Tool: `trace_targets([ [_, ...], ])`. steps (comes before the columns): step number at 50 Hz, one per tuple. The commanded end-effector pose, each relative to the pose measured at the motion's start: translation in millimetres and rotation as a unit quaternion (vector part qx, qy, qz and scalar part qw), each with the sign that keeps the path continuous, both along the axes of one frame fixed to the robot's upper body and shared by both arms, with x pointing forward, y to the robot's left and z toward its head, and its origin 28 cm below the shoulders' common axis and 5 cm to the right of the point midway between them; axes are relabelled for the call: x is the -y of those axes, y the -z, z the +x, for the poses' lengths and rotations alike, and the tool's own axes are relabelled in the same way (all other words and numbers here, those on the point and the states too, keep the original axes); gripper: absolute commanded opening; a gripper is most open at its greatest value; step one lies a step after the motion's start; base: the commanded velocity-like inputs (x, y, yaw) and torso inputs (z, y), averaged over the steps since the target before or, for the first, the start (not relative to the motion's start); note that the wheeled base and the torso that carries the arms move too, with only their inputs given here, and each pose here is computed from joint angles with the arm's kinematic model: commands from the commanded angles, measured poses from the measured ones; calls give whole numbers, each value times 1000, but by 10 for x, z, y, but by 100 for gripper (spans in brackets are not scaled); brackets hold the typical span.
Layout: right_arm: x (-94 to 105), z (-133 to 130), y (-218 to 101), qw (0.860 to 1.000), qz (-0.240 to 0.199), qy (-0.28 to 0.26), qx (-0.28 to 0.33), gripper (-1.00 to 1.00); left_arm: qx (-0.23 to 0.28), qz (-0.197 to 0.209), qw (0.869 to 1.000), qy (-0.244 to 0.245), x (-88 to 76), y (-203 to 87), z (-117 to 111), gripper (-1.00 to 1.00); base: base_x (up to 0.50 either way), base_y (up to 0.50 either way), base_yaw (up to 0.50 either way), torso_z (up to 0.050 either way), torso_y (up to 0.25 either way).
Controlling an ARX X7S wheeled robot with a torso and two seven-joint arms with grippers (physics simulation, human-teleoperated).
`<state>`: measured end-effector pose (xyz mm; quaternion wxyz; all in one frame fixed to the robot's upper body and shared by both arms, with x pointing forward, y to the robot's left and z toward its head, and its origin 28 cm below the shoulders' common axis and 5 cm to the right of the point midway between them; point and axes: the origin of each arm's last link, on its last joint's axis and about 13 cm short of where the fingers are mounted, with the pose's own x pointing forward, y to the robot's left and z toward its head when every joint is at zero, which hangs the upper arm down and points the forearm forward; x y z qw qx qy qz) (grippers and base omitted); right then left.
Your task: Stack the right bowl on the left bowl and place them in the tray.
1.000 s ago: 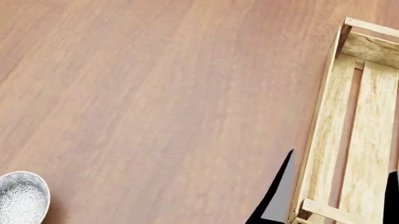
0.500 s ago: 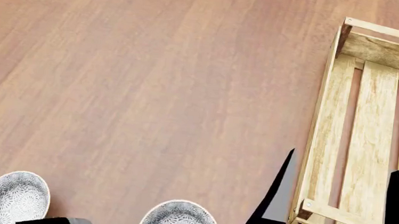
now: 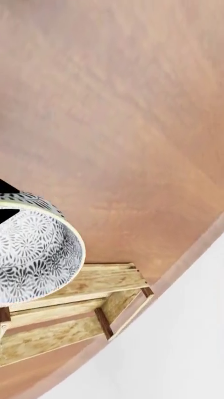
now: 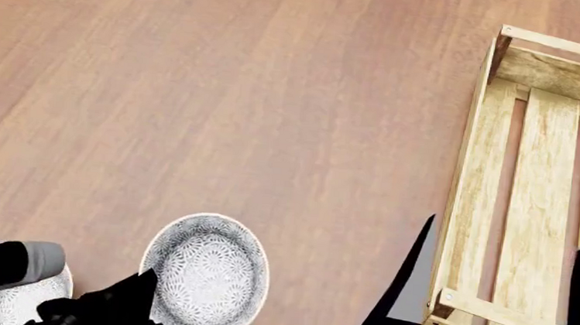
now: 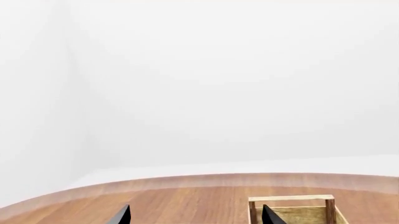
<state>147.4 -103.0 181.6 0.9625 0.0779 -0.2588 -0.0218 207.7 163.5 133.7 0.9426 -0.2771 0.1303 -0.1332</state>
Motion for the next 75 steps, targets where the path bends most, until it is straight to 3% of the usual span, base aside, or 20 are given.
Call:
trace_targets([
  [1,8,-1,-3,1000,2,1,1,100,21,-4,999,-34,-170,-188,103,-100,0,0,0,0,0],
  [22,6,1,-2,1000,2,1,0,100,28,-7,995,-92,-467,-207,171,-100,0,0,0,0,1],
  [53,28,-11,-15,1000,3,5,3,100,24,-30,984,-174,-844,-111,87,-100,0,0,0,0,0],
  [75,32,-9,-11,1000,5,8,3,100,-14,-38,979,-201,-951,88,29,-100,0,0,0,0,0],
])
